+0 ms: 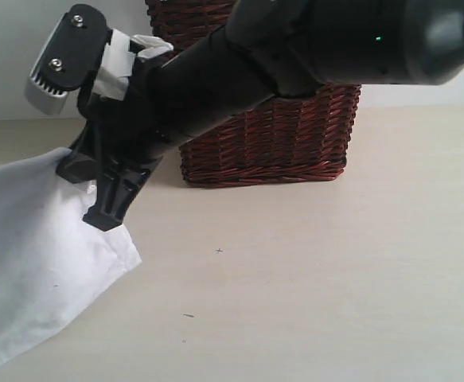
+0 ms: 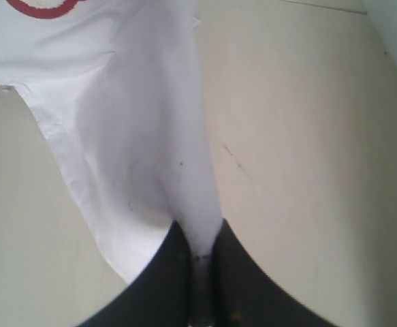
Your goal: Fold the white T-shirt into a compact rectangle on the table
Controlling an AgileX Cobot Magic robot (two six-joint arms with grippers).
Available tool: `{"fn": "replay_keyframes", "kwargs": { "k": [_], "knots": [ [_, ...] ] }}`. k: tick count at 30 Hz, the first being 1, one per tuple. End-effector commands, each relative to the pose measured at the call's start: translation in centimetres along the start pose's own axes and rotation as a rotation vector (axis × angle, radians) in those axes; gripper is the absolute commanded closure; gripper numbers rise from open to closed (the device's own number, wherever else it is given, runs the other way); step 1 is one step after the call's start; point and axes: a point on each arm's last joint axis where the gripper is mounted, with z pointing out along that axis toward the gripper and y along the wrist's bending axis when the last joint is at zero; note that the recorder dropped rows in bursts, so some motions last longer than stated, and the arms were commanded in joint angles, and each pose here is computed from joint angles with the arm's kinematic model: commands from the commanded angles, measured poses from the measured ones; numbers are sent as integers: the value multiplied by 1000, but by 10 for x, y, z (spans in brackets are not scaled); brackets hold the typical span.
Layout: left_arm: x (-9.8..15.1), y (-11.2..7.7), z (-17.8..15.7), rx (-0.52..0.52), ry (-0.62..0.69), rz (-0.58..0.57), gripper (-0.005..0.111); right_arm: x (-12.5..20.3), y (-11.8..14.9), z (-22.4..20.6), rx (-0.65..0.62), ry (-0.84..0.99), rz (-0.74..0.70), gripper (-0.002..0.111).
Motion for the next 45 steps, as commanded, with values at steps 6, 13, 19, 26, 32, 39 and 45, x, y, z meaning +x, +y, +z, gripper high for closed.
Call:
{"fn": "replay_keyframes", "kwargs": {
  "k": [6,13,19,26,32,39,45],
  "knots": [
    [12,51,-16,-447,-72,-68,107,-12,0,18,-37,-22,4,108],
    [15,52,-25,-464,-88,-97,107,-11,0,21,-50,-15,8,108],
    [27,57,-27,-481,-94,-111,107,-18,-6,24,-39,-35,2,108],
    [43,64,-22,-494,-85,-153,107,-25,-15,41,-73,-65,7,108],
    [41,64,-17,-484,-105,-154,107,-44,-26,40,-32,-102,-41,108],
    [30,60,-23,-456,-176,-180,107,-51,-37,27,45,1,-70,108],
    [-5,42,-24,-352,-235,-104,107,-24,-56,-15,53,266,-6,108]
  ]
}}
